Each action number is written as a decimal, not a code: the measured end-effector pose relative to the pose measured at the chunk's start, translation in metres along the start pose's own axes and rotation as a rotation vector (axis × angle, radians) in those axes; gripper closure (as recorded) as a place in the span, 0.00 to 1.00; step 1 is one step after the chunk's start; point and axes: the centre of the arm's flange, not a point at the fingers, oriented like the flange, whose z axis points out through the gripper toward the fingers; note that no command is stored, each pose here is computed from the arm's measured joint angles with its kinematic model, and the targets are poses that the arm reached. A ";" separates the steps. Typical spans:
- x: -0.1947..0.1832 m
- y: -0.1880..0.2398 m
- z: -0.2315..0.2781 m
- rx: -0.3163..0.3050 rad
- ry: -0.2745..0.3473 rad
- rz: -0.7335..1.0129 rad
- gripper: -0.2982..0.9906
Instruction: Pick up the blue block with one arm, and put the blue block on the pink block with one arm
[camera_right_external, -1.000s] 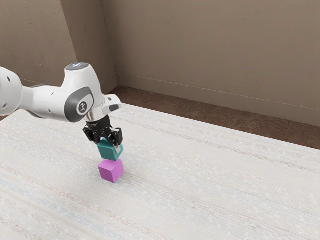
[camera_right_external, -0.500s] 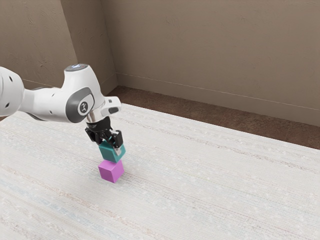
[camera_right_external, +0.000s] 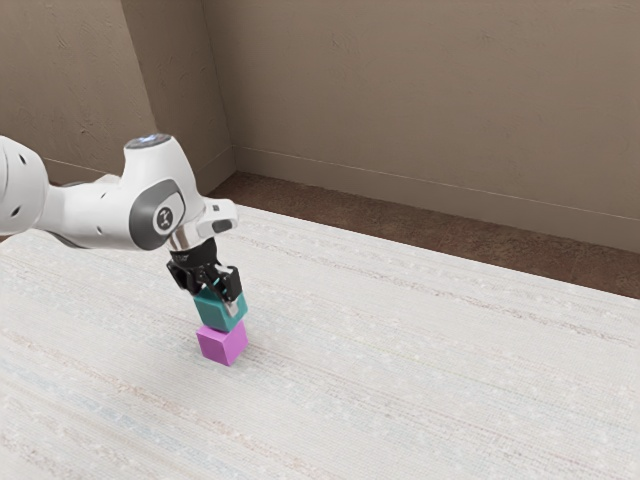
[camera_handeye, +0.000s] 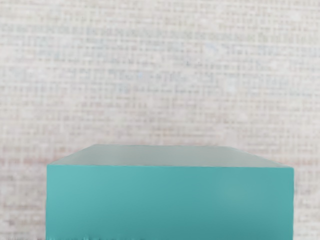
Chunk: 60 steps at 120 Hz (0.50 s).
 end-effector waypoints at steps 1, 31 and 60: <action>0.000 0.000 0.000 0.000 0.000 -0.001 0.50; -0.001 -0.004 -0.002 -0.001 -0.001 -0.037 0.50; -0.010 -0.004 -0.001 0.000 -0.014 -0.049 0.50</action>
